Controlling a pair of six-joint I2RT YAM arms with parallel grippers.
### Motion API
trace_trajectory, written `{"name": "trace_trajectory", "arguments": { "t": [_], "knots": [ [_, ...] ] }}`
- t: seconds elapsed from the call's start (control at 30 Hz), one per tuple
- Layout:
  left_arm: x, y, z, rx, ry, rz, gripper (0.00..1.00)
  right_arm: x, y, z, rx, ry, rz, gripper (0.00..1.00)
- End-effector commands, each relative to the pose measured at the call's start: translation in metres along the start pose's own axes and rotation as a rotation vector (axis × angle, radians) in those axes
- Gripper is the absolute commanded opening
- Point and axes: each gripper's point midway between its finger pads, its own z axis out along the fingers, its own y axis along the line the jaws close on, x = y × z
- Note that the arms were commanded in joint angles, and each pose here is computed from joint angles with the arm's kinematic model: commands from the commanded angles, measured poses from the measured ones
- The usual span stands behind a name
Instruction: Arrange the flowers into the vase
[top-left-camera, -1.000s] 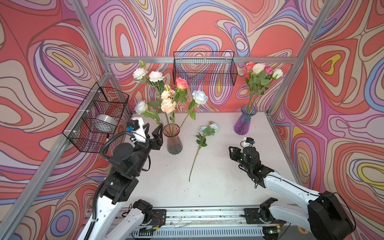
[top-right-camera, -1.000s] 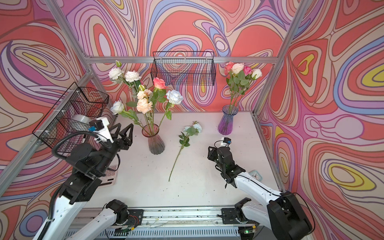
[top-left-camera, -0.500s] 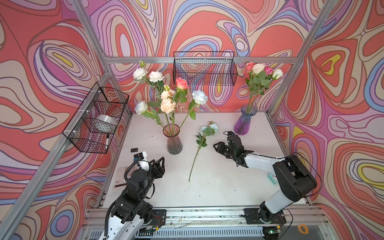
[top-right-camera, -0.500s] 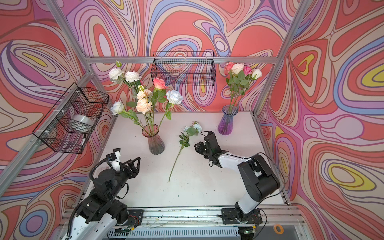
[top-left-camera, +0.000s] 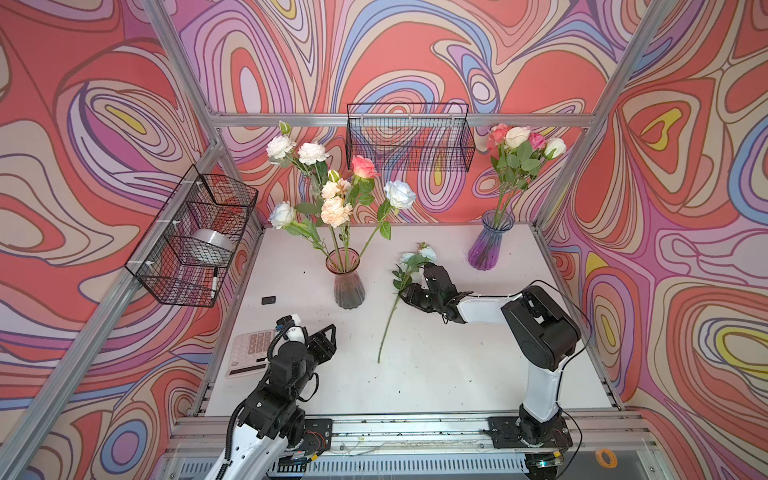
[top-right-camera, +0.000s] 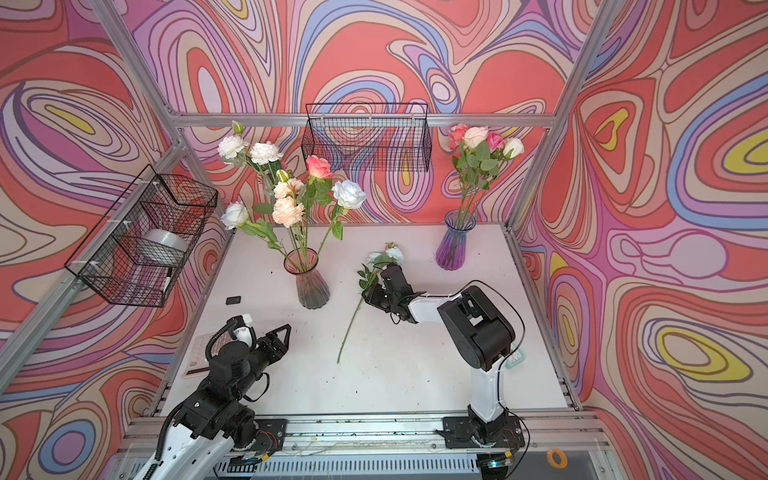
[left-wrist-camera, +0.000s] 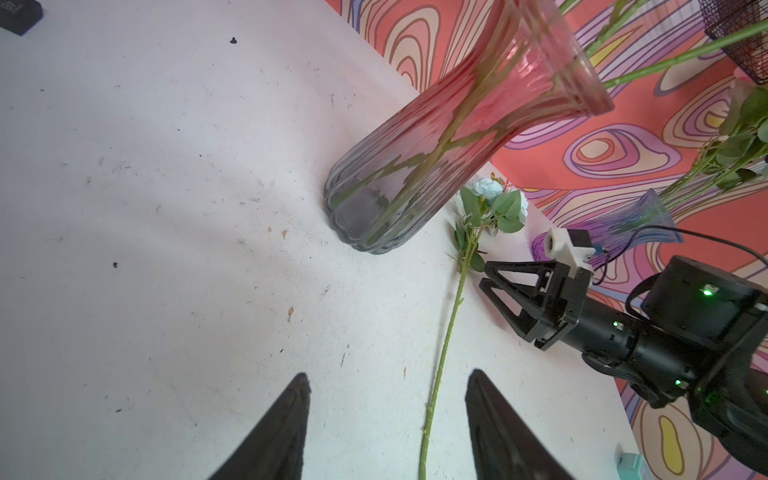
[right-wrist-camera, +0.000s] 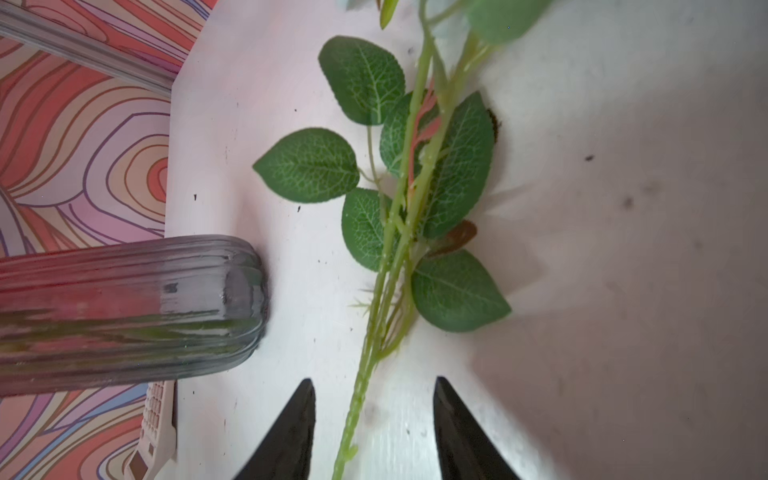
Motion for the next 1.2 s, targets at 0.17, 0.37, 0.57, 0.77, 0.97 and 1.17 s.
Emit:
{"name": "trace_trajectory", "arguments": {
  "t": [0.17, 0.37, 0.57, 0.77, 0.97, 1.17],
  "knots": [
    [-0.002, -0.009, 0.001, 0.044, -0.004, -0.018, 0.61, 0.005, 0.006, 0.028, -0.036, 0.070, 0.047, 0.38],
    [-0.007, -0.012, -0.003, 0.049, -0.019, -0.002, 0.61, 0.001, 0.007, 0.027, -0.031, 0.051, 0.051, 0.13],
    [-0.006, -0.065, -0.004, 0.263, 0.061, 0.070, 0.57, -0.006, 0.038, -0.009, -0.119, -0.035, -0.076, 0.01],
    [0.014, -0.094, 0.017, 0.328, 0.200, 0.126, 0.59, 0.000, 0.040, -0.043, -0.157, -0.099, -0.132, 0.00],
    [0.046, -0.137, 0.037, 0.324, 0.263, 0.335, 0.65, 0.012, 0.039, -0.071, -0.199, -0.129, -0.152, 0.00],
    [0.054, -0.121, 0.093, 0.038, 0.331, 0.441, 0.64, 0.019, 0.005, -0.091, -0.059, -0.167, -0.156, 0.12]
  ]
}}
